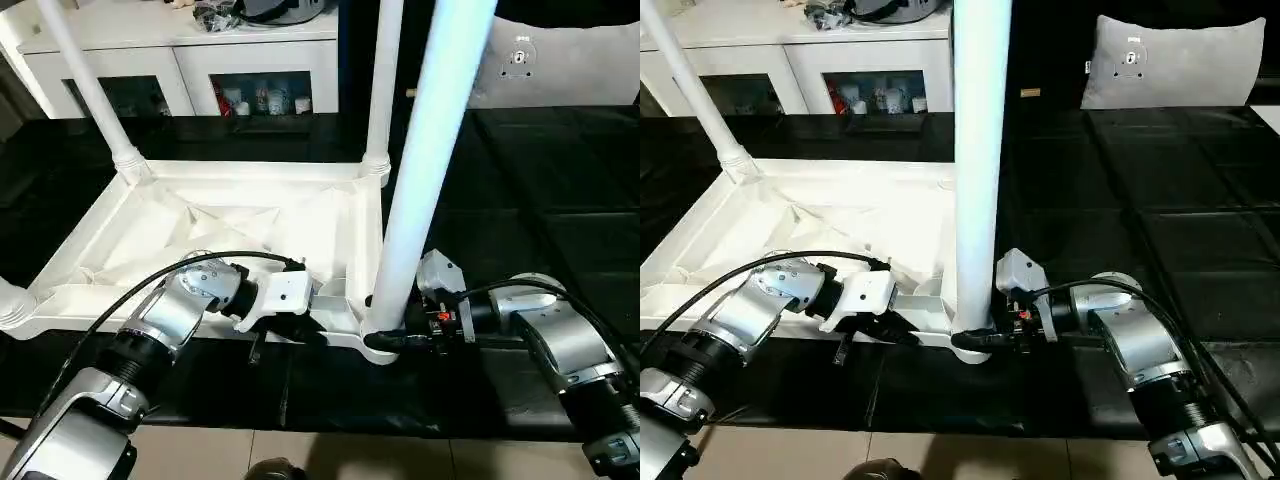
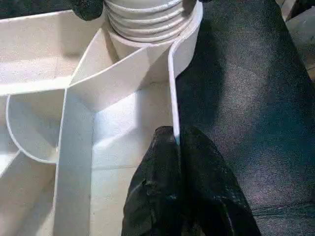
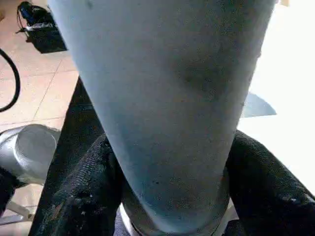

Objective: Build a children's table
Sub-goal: Rotate leg to tighten

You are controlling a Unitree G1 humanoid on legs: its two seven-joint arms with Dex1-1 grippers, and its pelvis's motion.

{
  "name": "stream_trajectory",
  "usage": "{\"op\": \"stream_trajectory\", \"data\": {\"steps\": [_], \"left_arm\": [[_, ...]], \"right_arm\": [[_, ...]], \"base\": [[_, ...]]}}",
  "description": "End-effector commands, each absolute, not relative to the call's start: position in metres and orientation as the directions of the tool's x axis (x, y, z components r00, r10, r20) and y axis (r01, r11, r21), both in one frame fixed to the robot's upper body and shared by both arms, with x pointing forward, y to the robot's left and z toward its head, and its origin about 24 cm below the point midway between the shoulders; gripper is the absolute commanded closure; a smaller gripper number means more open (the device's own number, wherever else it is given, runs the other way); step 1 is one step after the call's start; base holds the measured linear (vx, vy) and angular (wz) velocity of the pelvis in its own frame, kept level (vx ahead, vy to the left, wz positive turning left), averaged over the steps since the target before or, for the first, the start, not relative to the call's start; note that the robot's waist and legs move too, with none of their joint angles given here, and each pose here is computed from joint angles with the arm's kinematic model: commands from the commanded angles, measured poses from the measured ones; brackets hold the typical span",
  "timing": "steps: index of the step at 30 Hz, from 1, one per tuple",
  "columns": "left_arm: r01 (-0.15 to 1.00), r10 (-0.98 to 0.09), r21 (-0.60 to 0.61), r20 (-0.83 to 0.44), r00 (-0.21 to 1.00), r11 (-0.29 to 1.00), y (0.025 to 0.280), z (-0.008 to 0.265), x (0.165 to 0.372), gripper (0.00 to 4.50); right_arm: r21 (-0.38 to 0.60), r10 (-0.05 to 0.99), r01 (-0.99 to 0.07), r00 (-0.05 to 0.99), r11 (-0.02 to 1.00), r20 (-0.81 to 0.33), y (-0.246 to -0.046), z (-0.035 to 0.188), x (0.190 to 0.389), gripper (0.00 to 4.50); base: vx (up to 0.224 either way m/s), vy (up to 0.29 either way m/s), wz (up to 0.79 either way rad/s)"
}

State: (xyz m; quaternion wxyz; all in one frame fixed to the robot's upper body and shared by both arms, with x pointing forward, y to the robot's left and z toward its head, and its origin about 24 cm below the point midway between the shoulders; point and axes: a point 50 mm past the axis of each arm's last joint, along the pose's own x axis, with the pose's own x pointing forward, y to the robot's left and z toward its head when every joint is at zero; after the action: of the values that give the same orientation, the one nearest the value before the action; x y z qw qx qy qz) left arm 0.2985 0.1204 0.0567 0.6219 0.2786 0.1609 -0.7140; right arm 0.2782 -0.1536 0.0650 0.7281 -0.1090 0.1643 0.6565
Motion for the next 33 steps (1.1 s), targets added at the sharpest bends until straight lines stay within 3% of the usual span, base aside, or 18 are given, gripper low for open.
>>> {"op": "stream_trajectory", "data": {"steps": [1, 9, 12, 14, 15, 16, 20, 26, 28, 33], "left_arm": [[0.97, -0.786, 0.115, -0.611, -0.101, -0.214, 0.119, 0.058, 0.298, 4.5], [0.985, -0.828, 0.097, -0.557, -0.064, -0.141, 0.115, 0.06, 0.3, 4.5], [0.993, -0.842, 0.102, -0.539, -0.001, -0.066, 0.111, 0.063, 0.305, 4.5], [0.994, -0.852, 0.098, -0.514, 0.093, 0.049, 0.106, 0.065, 0.311, 4.5], [0.993, -0.855, 0.093, -0.507, 0.113, 0.076, 0.104, 0.066, 0.312, 4.5], [0.985, -0.861, 0.085, -0.477, 0.175, 0.153, 0.096, 0.067, 0.315, 4.5], [0.941, -0.836, 0.102, -0.434, 0.335, 0.324, 0.074, 0.069, 0.325, 4.5], [0.863, -0.78, 0.167, -0.371, 0.503, 0.477, 0.047, 0.078, 0.336, 4.5], [0.872, -0.785, 0.181, -0.382, 0.488, 0.454, 0.046, 0.078, 0.335, 4.5], [0.87, -0.765, 0.202, -0.415, 0.492, 0.45, 0.058, 0.076, 0.336, 4.5]], "right_arm": [[0.072, 0.909, -0.991, 0.071, 0.11, -0.411, -0.156, 0.061, 0.276, 1.86], [0.098, 0.921, -0.988, 0.073, 0.119, -0.383, -0.149, 0.056, 0.269, 1.88], [0.099, 0.907, -0.967, 0.183, 0.236, -0.38, -0.144, 0.053, 0.276, 1.89], [0.1, 0.857, -0.902, 0.358, 0.419, -0.37, -0.134, 0.051, 0.289, 1.89], [0.102, 0.841, -0.882, 0.396, 0.46, -0.368, -0.132, 0.051, 0.292, 1.89], [0.117, 0.78, -0.805, 0.512, 0.582, -0.36, -0.127, 0.049, 0.302, 1.89], [0.129, 0.645, -0.649, 0.674, 0.75, -0.361, -0.116, 0.047, 0.317, 1.89], [0.187, 0.588, -0.559, 0.741, 0.808, -0.325, -0.098, 0.047, 0.319, 1.89], [0.169, 0.594, -0.572, 0.742, 0.803, -0.312, -0.097, 0.049, 0.319, 1.34], [0.136, 0.592, -0.581, 0.747, 0.803, -0.303, -0.102, 0.049, 0.317, 0.75]], "base": [[0.0, 0.0, 0.0], [0.0, 0.0, 0.0], [0.0, 0.0, 0.0], [0.0, 0.0, 0.0], [0.0, 0.0, 0.0], [0.0, 0.0, 0.0], [0.0, 0.0, 0.0], [0.0, 0.0, 0.0], [0.0, 0.0, 0.0], [0.0, 0.0, 0.0]]}}
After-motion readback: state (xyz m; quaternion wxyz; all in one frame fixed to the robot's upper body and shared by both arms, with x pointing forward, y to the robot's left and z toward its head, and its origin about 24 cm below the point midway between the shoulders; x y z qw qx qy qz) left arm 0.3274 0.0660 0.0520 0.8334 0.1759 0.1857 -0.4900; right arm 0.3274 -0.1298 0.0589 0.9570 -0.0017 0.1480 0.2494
